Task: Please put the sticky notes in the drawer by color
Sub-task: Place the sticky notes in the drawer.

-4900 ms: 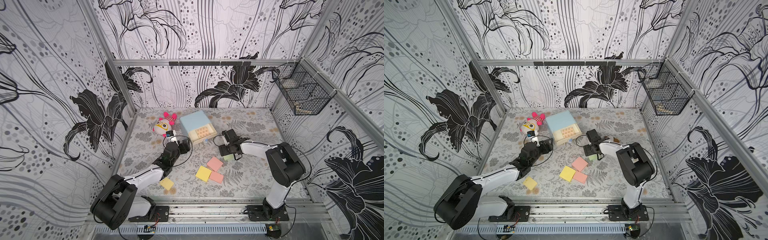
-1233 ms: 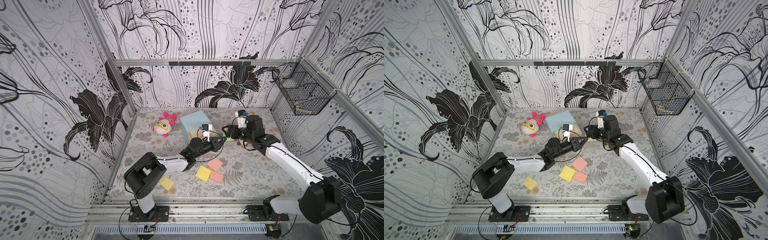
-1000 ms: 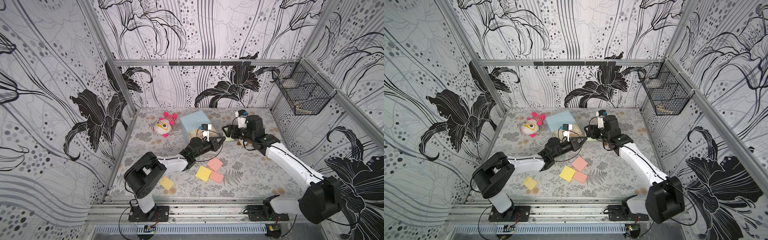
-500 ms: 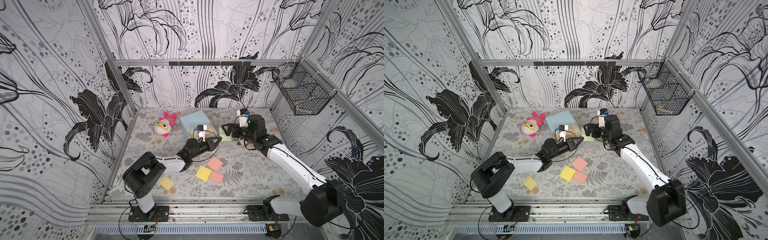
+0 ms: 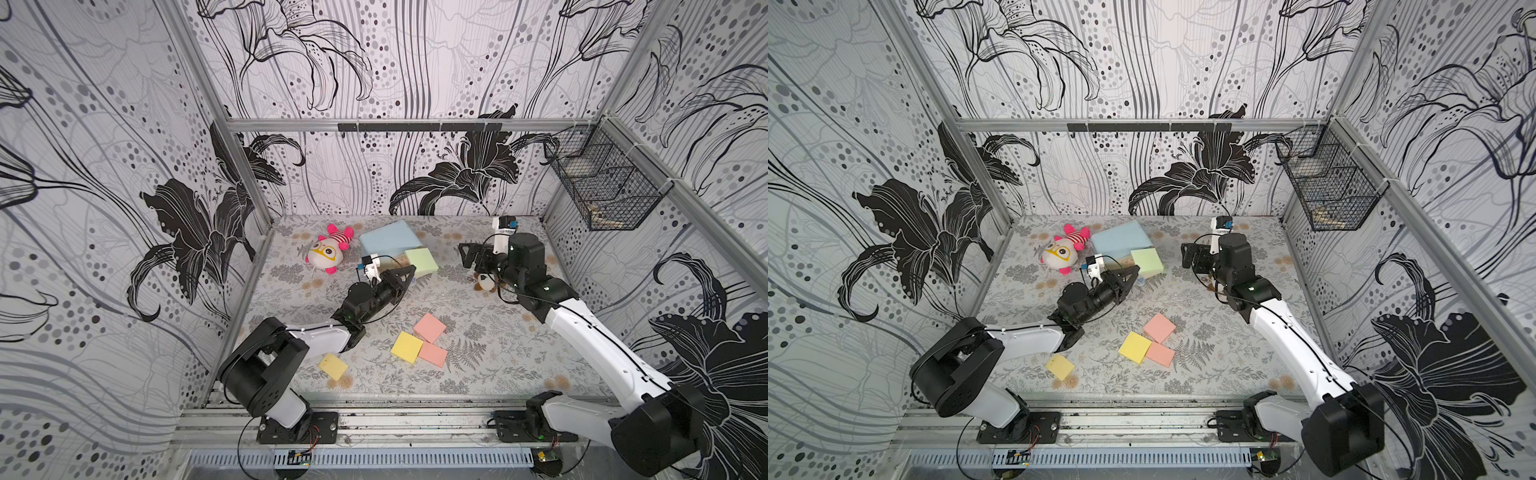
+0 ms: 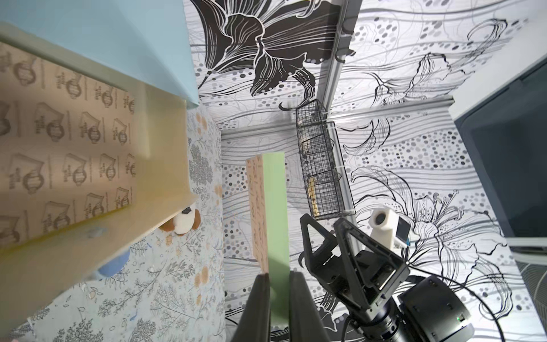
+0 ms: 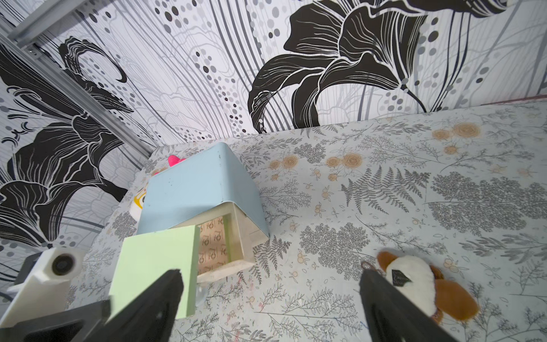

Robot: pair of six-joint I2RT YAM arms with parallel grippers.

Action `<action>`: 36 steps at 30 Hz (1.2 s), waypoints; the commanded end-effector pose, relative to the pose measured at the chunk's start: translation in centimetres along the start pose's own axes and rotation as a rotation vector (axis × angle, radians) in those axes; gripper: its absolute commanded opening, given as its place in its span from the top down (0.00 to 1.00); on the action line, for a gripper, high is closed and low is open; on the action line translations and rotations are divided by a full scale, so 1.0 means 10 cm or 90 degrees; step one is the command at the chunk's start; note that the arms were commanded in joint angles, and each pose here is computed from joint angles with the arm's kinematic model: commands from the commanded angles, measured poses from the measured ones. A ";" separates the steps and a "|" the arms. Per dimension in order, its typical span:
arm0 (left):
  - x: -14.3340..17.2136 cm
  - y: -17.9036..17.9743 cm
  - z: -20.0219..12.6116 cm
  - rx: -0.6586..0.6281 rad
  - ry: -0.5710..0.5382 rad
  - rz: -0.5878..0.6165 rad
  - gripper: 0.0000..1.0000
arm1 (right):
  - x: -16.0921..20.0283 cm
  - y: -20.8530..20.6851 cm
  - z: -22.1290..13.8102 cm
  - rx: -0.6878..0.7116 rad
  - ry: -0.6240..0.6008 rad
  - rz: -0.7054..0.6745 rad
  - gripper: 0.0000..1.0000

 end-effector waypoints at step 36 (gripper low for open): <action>-0.58 0.10 -0.24 -0.086 -0.208 -0.132 0.29 | 0.26 -0.10 0.22 0.003 0.034 -0.010 0.02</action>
Point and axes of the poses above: each gripper's point midway between its finger pads, its own z axis out along the fingers, its own y axis along the line the jaws close on, x = y × z, the point moved 3 cm from there along -z, back along the fingers, and after that the axes turned 11 degrees about -z, right-handed, at the moved point
